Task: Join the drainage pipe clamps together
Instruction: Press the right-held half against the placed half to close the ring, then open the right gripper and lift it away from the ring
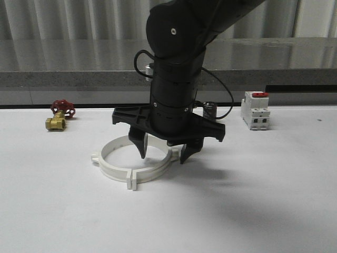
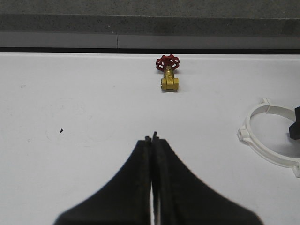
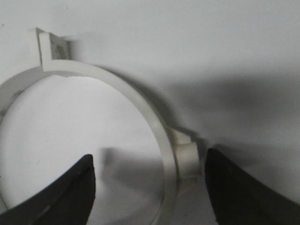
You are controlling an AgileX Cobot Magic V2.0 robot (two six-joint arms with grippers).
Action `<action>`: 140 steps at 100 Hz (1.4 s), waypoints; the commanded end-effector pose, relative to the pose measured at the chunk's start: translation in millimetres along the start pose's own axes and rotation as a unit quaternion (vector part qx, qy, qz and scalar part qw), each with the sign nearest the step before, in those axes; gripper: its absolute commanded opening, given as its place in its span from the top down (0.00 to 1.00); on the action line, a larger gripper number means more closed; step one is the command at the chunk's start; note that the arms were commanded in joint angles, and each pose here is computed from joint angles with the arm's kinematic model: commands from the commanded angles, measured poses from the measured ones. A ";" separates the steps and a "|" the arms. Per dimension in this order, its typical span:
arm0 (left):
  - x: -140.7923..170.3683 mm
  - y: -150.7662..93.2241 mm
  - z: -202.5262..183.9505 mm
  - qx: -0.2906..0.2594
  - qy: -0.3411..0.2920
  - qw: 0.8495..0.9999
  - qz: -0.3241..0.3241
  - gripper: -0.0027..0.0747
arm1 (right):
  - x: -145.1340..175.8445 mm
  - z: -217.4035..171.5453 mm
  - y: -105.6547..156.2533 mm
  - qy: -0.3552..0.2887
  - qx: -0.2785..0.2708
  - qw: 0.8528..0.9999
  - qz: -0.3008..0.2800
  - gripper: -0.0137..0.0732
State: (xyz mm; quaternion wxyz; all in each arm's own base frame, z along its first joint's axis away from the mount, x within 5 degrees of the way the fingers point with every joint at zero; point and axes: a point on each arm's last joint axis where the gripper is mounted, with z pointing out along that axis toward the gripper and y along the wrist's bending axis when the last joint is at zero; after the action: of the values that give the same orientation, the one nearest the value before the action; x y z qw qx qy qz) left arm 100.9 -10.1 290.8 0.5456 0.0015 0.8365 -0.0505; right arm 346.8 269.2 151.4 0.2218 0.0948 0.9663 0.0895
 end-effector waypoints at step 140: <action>-15.4 -2.0 -4.3 0.008 -0.049 0.999 -0.004 0.99 | -97.1 -216.3 -90.8 -0.244 -0.055 0.965 -0.084 0.21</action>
State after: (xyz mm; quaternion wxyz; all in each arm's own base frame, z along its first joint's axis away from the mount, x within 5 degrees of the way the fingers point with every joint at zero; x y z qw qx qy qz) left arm 100.9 -10.1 290.8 0.5456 0.0015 0.8365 -0.0505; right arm 337.2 161.2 326.3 0.4045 0.0196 0.9090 0.0983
